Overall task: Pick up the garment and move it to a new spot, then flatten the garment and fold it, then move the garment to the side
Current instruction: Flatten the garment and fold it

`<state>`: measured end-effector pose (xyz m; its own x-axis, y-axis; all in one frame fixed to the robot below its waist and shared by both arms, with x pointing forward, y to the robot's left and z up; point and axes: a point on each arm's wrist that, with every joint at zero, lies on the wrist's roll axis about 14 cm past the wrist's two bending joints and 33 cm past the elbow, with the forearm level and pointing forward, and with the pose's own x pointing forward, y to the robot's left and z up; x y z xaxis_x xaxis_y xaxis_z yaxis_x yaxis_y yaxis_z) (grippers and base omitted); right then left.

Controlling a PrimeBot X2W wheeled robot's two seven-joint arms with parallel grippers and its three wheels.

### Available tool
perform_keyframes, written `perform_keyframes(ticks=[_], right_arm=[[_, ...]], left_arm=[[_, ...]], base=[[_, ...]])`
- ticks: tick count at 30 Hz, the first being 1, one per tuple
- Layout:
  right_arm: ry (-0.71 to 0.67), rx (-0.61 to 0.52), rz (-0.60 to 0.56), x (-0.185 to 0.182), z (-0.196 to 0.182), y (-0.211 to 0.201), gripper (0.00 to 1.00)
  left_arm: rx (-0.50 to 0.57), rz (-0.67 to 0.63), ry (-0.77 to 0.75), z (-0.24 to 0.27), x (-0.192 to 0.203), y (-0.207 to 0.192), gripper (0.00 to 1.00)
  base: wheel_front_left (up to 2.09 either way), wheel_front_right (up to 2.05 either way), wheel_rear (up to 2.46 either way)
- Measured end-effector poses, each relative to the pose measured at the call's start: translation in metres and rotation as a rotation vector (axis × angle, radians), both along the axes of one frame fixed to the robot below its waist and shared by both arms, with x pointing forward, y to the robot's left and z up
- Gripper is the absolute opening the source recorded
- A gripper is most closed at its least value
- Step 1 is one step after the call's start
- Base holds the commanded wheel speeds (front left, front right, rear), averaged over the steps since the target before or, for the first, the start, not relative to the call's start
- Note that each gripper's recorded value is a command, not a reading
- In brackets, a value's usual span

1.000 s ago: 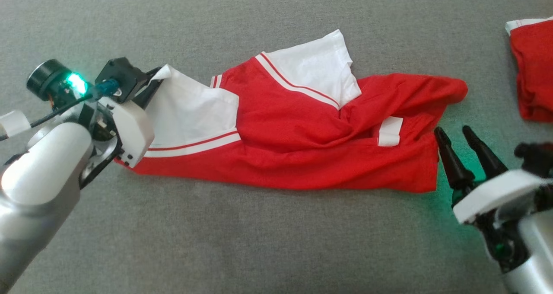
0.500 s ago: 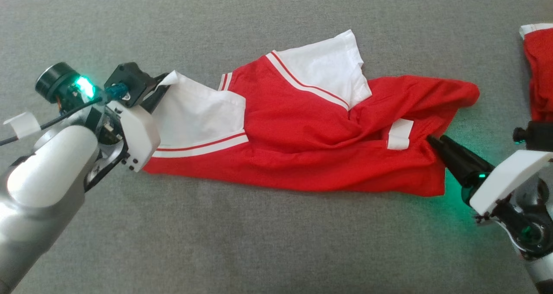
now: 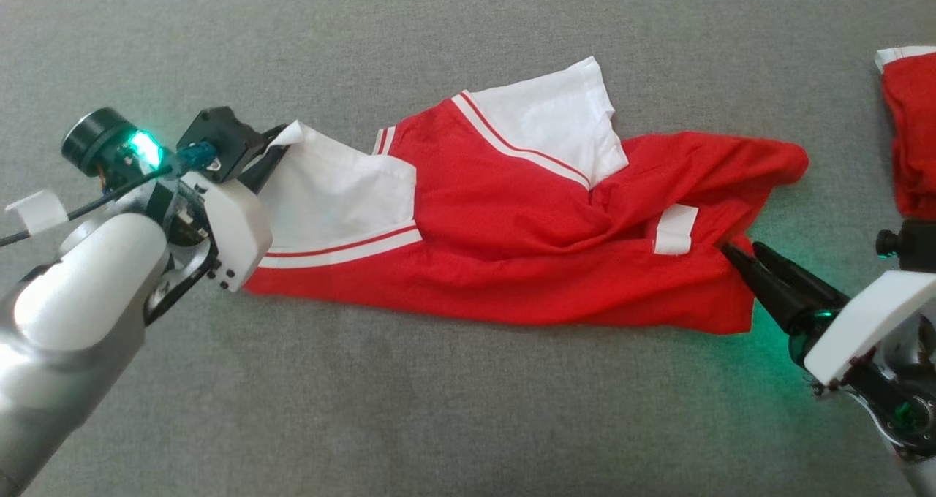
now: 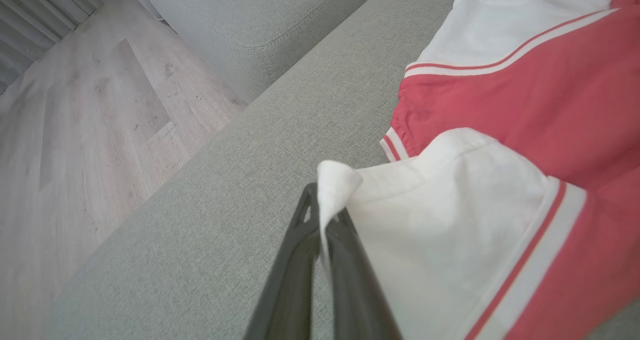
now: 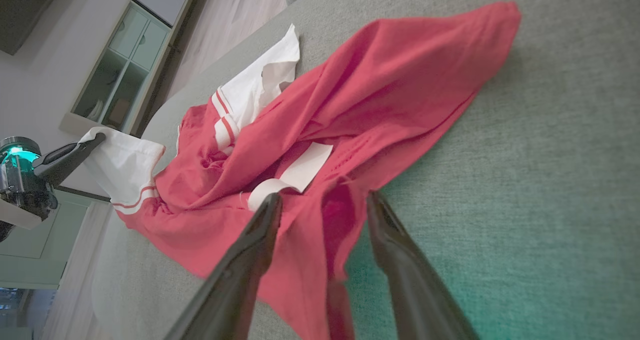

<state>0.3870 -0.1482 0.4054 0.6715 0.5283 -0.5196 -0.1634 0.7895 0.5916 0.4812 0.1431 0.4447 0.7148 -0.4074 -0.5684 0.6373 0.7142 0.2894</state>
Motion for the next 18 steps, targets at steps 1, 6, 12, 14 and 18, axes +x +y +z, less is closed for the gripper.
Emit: perform_keyframes(ticks=[1, 6, 12, 14, 18], right_arm=[[0.000, 0.001, 0.000, 0.000, 0.000, 0.000, 0.76], [0.005, 0.006, -0.005, 0.000, -0.004, 0.001, 0.22], [-0.061, 0.012, -0.028, 0.012, 0.007, 0.001, 0.00], [-0.111, 0.007, -0.041, 0.018, 0.017, -0.002, 0.00], [-0.252, 0.008, -0.085, 0.029, 0.052, -0.013, 0.00]], left_arm=[[0.001, 0.000, 0.001, 0.000, 0.000, 0.000, 0.00], [0.003, 0.002, 0.007, -0.003, -0.001, 0.001, 0.00], [-0.002, 0.004, -0.008, 0.000, -0.001, 0.003, 0.00], [-0.022, 0.010, -0.052, 0.010, 0.002, 0.002, 0.00], [-0.093, 0.026, -0.187, 0.045, 0.009, 0.000, 0.00]], base=[[0.00, 0.00, 0.00], [0.00, 0.00, 0.00], [0.00, 0.00, 0.00], [0.00, 0.00, 0.00], [0.00, 0.00, 0.00]])
